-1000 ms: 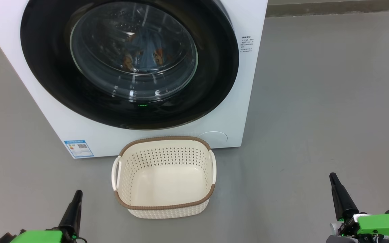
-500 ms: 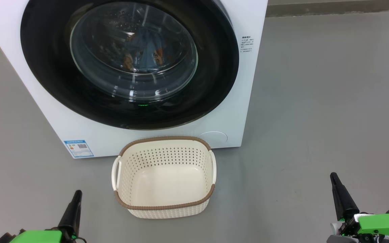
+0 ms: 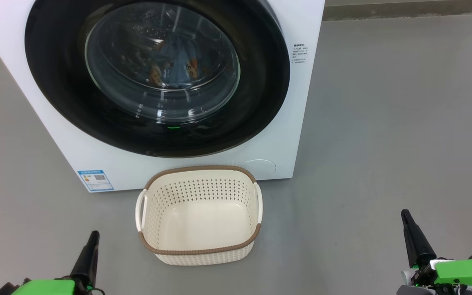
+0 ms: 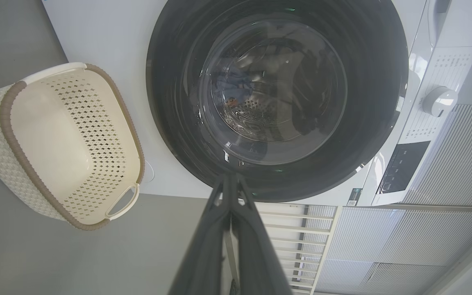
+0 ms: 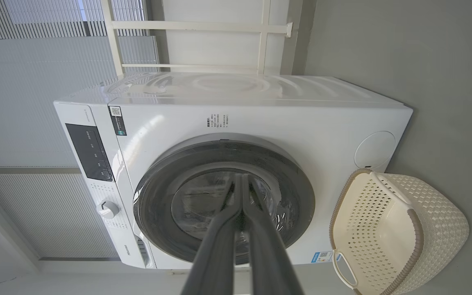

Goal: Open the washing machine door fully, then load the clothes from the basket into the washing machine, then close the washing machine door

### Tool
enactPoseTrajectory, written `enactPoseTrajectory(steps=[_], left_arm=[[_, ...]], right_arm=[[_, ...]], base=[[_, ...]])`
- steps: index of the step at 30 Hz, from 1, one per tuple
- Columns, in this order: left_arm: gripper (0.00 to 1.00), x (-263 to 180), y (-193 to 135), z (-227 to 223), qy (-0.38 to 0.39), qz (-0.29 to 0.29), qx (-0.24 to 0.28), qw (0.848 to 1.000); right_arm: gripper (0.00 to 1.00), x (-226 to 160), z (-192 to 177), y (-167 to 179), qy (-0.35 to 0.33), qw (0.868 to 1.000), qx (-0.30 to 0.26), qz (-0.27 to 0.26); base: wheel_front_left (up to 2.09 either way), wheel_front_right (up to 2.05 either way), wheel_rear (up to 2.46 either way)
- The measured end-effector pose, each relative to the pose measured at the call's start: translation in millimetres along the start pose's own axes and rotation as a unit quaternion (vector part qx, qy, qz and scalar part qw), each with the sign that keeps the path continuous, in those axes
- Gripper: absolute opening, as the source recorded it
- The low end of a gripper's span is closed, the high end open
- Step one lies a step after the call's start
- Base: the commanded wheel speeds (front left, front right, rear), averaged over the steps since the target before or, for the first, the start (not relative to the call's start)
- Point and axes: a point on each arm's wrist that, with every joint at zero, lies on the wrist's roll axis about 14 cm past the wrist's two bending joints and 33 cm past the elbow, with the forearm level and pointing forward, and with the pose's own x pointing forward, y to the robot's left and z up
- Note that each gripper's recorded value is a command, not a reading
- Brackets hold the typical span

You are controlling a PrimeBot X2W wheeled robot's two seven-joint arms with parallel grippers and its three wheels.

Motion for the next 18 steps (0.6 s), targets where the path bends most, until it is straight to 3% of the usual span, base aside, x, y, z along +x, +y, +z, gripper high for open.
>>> enactPoseTrajectory(steps=[18], left_arm=[[0.00, 0.0, 0.0, 0.0, 0.000, 0.000, 0.000, 1.000]], right_arm=[[0.00, -0.1, 0.4, 0.1, 0.001, 1.000, 0.001, 0.000]], base=[[0.00, 0.00, 0.00]])
